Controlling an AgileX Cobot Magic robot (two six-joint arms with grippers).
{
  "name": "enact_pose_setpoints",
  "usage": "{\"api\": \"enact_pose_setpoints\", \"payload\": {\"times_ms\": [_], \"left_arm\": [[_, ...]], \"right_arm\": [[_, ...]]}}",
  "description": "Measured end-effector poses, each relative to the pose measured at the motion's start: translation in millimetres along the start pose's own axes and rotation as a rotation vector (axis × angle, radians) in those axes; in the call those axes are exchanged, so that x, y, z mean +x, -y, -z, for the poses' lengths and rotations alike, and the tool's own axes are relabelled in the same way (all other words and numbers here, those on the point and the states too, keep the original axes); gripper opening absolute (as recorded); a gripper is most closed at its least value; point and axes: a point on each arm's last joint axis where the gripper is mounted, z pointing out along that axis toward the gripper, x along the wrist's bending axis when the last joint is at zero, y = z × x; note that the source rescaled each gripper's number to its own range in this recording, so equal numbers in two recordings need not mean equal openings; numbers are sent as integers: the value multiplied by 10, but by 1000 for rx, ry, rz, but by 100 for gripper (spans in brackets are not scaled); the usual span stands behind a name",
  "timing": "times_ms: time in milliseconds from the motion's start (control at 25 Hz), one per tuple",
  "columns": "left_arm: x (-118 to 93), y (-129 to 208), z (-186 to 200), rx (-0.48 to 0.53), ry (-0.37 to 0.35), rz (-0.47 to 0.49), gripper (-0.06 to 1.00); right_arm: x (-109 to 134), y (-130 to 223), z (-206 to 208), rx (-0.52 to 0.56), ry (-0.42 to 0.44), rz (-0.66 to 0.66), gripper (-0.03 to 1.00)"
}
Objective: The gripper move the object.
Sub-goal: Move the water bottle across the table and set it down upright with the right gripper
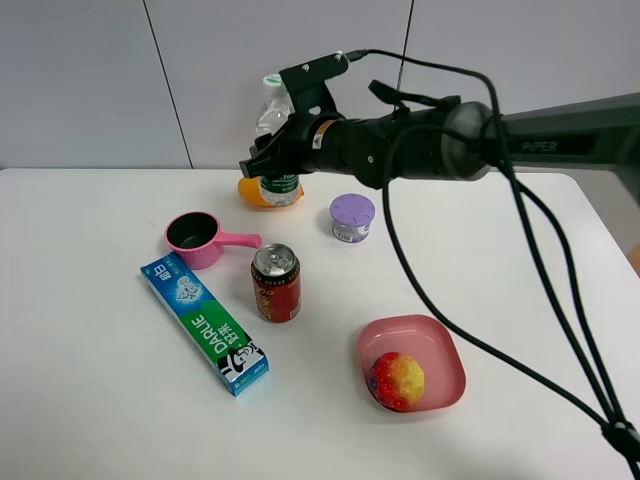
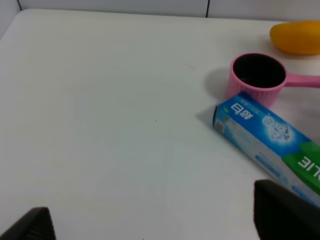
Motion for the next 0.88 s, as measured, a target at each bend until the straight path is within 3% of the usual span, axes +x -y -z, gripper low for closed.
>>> {"api": "enact_pose_setpoints", "payload": {"times_ms": [280, 520, 880], "left_arm": [[0, 0, 0, 0, 0, 0, 100], [0, 0, 0, 0, 0, 0, 100], [0, 0, 0, 0, 0, 0, 100]], "right_arm": [[19, 376, -252, 93, -2, -1, 64], [13, 567, -365, 130, -5, 77, 64], [7, 714, -471, 125, -7, 132, 64]]}}
